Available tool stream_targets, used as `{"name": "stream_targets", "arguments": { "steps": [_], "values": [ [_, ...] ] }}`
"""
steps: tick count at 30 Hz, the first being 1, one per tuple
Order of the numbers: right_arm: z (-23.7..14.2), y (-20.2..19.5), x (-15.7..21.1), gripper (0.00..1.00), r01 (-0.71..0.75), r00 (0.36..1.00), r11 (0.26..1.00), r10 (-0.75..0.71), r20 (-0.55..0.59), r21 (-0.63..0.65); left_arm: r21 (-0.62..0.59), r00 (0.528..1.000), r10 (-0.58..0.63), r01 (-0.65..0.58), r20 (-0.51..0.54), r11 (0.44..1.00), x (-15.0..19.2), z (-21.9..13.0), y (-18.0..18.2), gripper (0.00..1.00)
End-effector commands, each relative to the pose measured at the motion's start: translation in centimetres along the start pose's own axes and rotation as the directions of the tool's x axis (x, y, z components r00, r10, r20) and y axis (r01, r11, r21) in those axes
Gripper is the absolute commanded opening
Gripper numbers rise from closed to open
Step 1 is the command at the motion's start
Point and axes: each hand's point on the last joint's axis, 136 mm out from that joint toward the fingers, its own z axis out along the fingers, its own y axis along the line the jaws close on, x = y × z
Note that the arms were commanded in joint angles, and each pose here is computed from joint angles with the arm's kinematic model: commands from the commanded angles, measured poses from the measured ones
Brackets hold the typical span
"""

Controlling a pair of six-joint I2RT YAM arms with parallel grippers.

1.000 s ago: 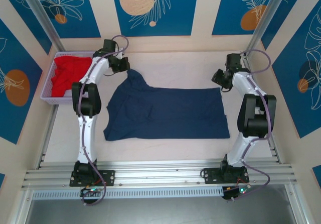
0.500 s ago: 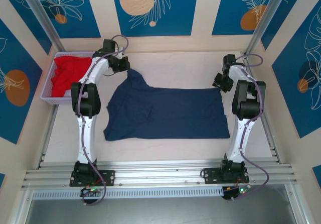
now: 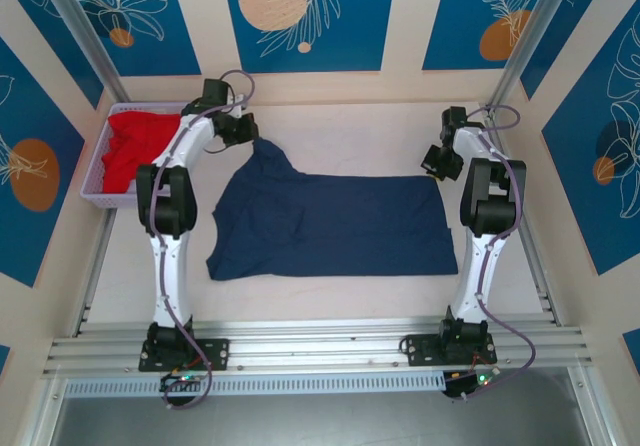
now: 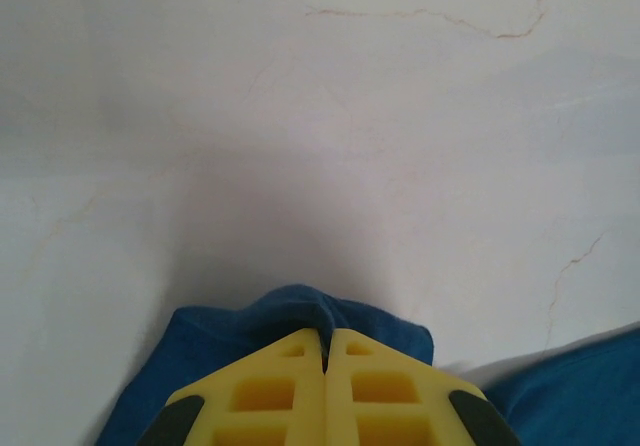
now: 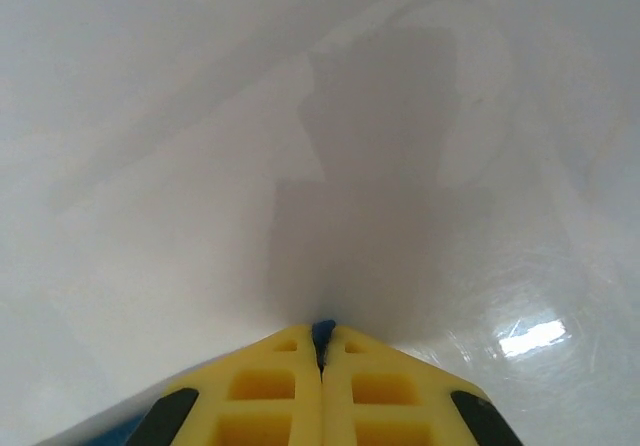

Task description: Fold the inside-out t-shirt

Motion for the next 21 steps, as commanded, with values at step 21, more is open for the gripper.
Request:
{"name": "stream_targets", "arguments": {
  "steps": [21],
  "values": [
    [-12.5,-2.4,4.7,0.01,0.133,0.968,0.987,-0.111,0.224,-0.086,-0.039,0.978,-0.208,0.208,-0.015,0.977,13.9,-18.1,-3.2,0.0]
  ]
}}
